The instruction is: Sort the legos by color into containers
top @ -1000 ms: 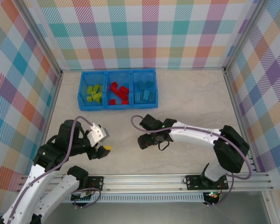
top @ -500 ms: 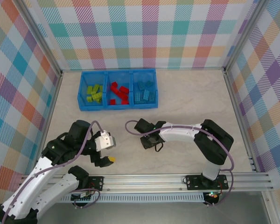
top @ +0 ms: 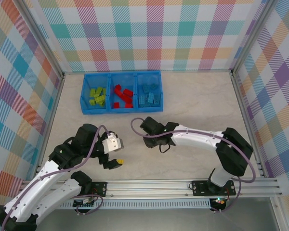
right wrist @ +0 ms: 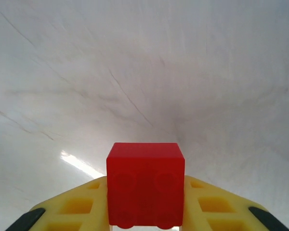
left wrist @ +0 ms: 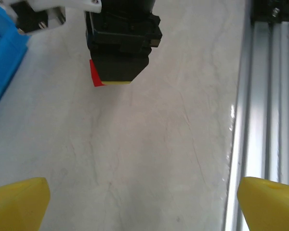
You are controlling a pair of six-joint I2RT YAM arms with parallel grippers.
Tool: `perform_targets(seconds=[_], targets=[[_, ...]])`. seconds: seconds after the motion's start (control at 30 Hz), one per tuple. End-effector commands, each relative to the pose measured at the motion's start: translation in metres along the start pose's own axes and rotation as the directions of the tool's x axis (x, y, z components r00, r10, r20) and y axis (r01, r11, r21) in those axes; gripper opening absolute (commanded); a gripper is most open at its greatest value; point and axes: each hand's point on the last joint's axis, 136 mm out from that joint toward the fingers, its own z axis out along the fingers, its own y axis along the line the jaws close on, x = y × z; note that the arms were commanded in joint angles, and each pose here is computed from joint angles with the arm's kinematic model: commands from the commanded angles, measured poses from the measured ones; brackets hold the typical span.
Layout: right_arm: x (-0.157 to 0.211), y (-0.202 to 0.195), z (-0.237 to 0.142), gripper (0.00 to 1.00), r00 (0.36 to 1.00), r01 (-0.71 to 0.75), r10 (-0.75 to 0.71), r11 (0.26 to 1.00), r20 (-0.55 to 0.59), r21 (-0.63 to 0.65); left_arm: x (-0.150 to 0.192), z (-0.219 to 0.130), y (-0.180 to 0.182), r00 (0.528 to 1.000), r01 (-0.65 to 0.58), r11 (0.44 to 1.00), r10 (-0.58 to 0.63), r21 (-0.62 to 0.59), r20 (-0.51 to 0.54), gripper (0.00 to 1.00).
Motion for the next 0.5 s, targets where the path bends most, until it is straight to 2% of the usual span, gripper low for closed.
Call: perform_targets(seconds=[0.0, 0.1, 0.27, 0.47], targets=[[-0.079, 0.023, -0.037, 0.22, 0.967, 0.072, -0.059, 0.996, 0.249, -0.046, -0.03, 0.0, 0.031, 0.983, 0.099, 0.986, -0.076, -0.136, 0.168, 1.0], [-0.132, 0.032, -0.042, 0.22, 0.936, 0.114, -0.089, 0.992, 0.34, -0.054, -0.029, -0.013, 0.056, 0.966, 0.204, 0.946, -0.154, -0.251, 0.207, 1.0], [-0.208, 0.027, -0.027, 0.22, 0.902, 0.148, -0.111, 0.987, 0.416, -0.056, -0.021, -0.033, 0.086, 0.938, 0.324, 0.853, -0.233, -0.409, 0.256, 1.0], [-0.266, 0.017, 0.027, 0.19, 0.922, 0.126, -0.089, 0.989, 0.377, -0.075, -0.005, -0.061, 0.117, 0.907, 0.419, 0.703, -0.3, -0.575, 0.295, 1.0]])
